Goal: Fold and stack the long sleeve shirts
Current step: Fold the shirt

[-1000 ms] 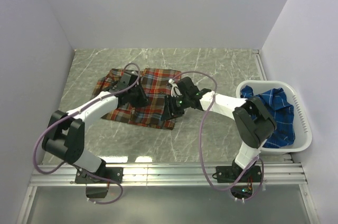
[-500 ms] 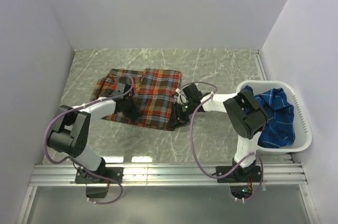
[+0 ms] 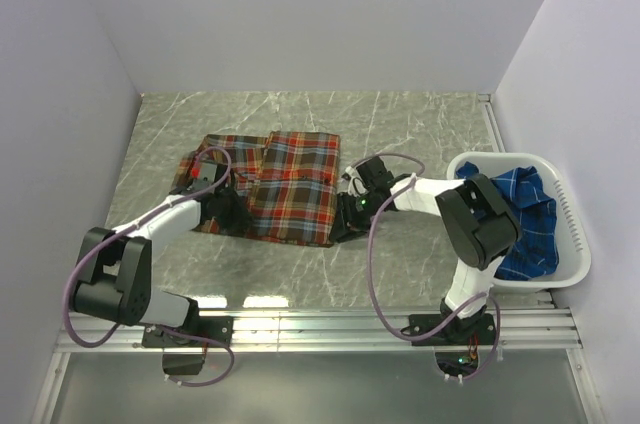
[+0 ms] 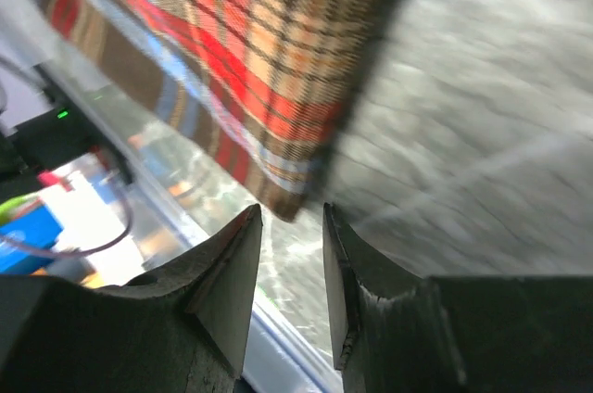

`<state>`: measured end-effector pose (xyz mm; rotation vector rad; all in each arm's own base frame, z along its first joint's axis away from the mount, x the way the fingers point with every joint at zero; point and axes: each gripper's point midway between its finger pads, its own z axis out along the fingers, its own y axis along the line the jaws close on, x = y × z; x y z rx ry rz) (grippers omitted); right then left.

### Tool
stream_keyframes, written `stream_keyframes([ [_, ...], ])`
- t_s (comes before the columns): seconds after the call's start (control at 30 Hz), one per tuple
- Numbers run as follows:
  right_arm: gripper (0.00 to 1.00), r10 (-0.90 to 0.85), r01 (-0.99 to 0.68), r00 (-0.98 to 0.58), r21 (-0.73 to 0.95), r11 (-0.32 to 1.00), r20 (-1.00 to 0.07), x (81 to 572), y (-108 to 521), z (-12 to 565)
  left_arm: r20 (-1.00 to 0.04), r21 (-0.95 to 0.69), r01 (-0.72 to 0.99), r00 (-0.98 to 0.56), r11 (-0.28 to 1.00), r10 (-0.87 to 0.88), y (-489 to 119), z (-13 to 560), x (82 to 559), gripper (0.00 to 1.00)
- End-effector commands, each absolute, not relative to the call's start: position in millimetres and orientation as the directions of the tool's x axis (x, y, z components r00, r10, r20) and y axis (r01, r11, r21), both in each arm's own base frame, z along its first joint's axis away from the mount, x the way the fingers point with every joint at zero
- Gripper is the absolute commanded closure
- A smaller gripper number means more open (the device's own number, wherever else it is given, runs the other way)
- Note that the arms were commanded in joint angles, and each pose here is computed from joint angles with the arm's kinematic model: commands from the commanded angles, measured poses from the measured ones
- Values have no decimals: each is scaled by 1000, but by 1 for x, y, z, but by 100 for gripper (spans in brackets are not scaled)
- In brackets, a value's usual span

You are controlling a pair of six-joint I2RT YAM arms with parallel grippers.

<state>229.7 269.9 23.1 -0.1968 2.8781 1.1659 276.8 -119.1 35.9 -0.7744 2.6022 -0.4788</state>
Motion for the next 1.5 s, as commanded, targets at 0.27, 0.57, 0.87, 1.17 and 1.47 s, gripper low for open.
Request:
stream_keyframes([
  [0.27,59,-28,-256,-945,686,681,-325,263,275,76,-377,-537,-305,-747,786,-547,-138,100,313,65],
  [0.57,59,-7,-196,-965,702,685,-262,267,280,55,-283,-478,-307,-833,823,-475,-165,50,283,69],
  [0.87,58,39,-166,-937,540,825,-348,282,235,59,-369,-324,-383,-791,865,-488,-121,44,260,63],
  [1.17,51,146,-156,-815,454,877,-561,302,202,124,-627,-301,-51,-742,952,-238,-166,115,275,19],
  [1.47,13,255,-100,-740,476,873,-623,302,182,162,-756,-88,385,-626,919,190,-278,134,255,3],
])
